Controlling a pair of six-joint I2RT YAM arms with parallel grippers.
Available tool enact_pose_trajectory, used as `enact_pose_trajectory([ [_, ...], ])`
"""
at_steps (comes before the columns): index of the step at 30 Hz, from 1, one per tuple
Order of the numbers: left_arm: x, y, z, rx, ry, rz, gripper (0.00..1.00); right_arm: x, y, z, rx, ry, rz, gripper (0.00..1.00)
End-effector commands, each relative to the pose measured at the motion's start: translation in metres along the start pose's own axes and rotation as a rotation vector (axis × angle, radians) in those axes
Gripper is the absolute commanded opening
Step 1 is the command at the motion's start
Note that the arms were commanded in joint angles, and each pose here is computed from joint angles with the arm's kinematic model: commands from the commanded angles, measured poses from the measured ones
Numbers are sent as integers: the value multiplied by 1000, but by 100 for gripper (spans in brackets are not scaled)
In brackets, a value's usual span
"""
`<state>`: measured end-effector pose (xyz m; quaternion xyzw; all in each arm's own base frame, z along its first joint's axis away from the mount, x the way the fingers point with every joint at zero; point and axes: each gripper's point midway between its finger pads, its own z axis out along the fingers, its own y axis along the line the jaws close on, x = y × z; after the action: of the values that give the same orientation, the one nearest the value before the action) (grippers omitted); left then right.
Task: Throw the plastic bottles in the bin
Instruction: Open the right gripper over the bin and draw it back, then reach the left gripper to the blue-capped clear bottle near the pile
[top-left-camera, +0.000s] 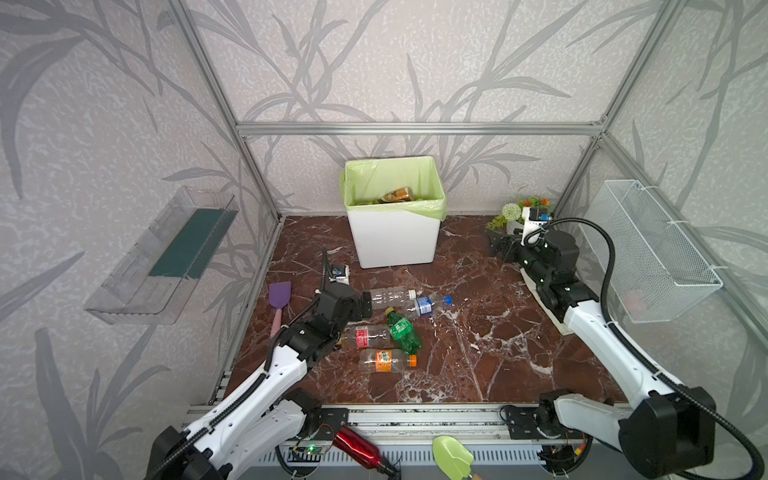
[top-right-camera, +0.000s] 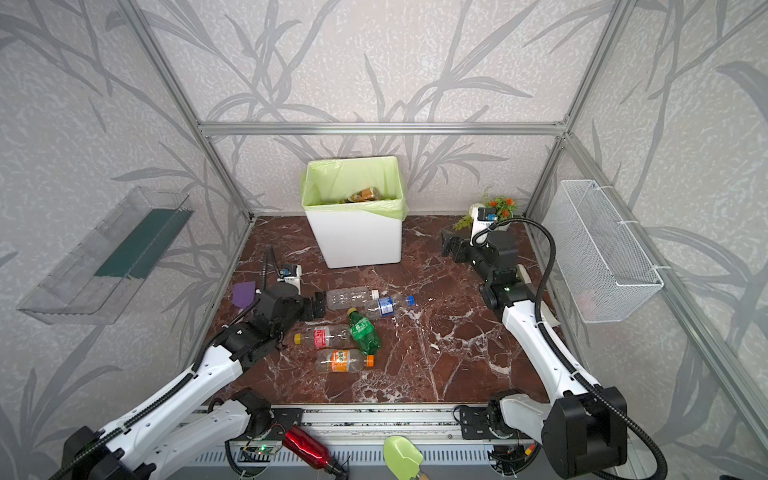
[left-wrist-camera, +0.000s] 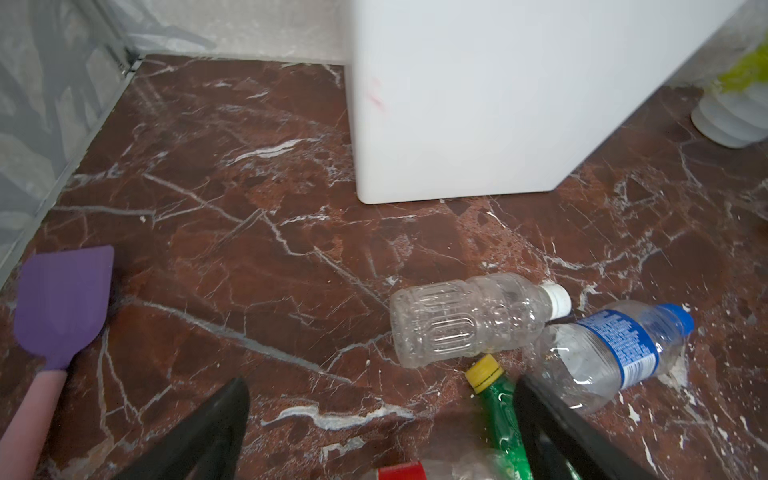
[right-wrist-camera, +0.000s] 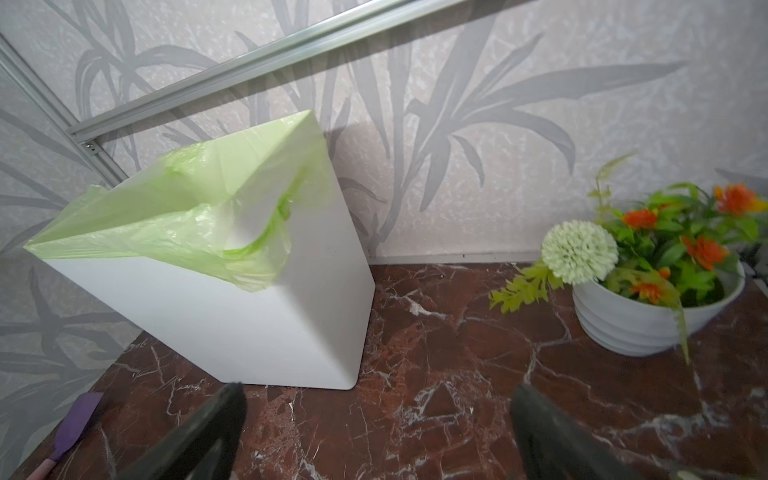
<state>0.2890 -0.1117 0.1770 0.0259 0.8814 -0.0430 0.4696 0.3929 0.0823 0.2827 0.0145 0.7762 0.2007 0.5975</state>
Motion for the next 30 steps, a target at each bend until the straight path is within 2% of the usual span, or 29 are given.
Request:
enact_pose_trajectory([
  [1,-8,-22,3,12,0,157,99,14,-24,-11,36,-46,135,99],
  [7,-3,-82,16,129,44,358,99,61,-54,-20,100,-10,235,99],
  [11,10,-117,27,206,122,466,98,68,-59,-20,109,-8,251,99],
  [16,34,-156,41,293,243,566,91,70,-63,-16,109,-2,261,99],
  [21,59,-181,52,380,339,622,89,74,-69,-15,110,6,281,99],
  [30,78,-197,78,372,475,699,84,82,-77,-13,111,13,310,99],
])
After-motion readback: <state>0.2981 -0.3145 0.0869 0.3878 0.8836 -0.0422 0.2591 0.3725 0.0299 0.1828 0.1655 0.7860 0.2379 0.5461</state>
